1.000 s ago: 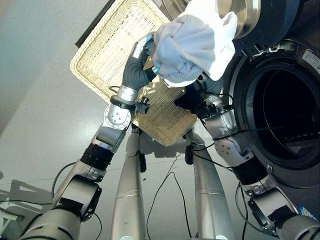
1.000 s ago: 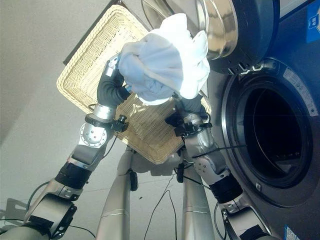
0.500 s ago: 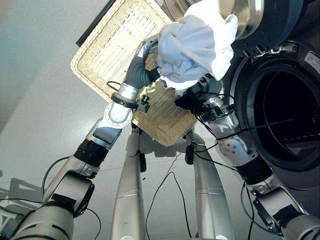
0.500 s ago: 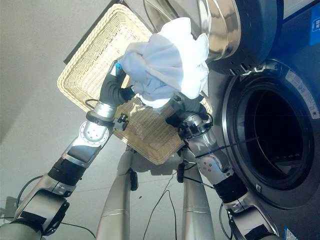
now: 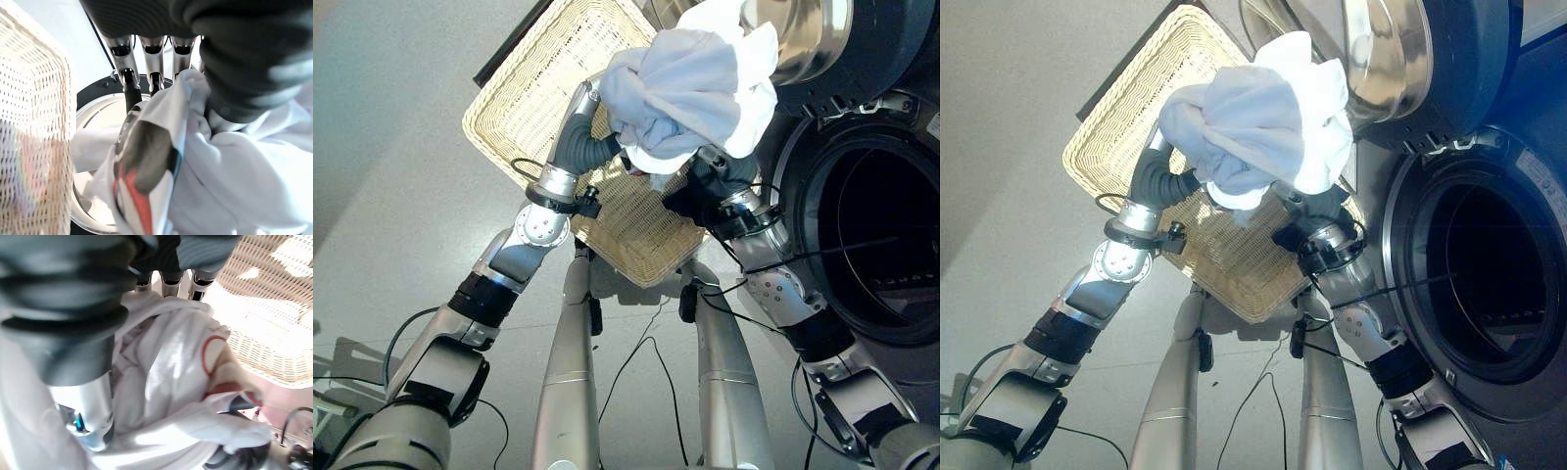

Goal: Put the clothes into the washing machine.

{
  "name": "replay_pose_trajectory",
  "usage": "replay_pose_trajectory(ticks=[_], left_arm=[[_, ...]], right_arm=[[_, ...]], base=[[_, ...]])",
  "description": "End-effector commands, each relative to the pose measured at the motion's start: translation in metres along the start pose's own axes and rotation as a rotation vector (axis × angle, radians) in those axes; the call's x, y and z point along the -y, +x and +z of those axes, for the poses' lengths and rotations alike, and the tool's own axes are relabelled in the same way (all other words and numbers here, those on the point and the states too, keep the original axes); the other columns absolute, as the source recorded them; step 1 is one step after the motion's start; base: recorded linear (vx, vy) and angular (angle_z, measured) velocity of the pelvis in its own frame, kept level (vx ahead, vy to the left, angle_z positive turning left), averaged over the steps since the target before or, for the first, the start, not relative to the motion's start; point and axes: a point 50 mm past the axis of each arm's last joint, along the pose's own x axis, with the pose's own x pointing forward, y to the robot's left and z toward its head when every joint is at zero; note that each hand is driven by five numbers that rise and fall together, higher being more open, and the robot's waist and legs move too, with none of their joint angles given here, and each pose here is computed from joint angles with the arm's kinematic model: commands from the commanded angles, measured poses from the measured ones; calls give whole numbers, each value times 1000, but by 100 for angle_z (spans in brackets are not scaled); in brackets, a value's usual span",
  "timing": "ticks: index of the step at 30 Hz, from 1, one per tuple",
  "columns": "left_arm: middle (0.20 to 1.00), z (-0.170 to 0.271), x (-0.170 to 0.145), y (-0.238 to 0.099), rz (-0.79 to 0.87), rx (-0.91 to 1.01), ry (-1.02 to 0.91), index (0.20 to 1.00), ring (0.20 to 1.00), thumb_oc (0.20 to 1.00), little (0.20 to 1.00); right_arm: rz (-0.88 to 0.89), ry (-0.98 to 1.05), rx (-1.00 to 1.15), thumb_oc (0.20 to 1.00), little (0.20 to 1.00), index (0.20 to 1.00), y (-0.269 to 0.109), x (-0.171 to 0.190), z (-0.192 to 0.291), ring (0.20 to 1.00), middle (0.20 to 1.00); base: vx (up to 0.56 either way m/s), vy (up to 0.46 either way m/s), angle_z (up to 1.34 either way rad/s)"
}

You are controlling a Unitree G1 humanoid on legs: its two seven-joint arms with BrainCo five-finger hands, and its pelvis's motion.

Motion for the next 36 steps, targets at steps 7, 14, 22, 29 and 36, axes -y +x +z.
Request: replay_pose_trajectory(ticks=[7,14,22,29,36], left_arm=[[200,22,-9,13,33,123,45,200,200,200,200],[200,26,-2,13,-42,161,139,200,200,200,200],[200,30,13,19,-239,271,442,200,200,200,200],[200,28,23,21,-346,313,612,200,200,200,200],[200,20,19,22,-319,267,663,200,200,200,200]], right_arm=[[237,26,220,1000,1000,1000,7,-42,37,1000,1000],[280,56,196,1000,1000,1000,8,-48,35,1000,1000],[299,93,182,849,849,849,8,-50,35,849,849],[297,145,199,200,200,200,7,-48,35,200,200],[281,175,211,200,200,200,7,-45,33,200,200]], base=[[0,0,0],[0,0,0],[0,0,0],[0,0,0],[0,0,0]])
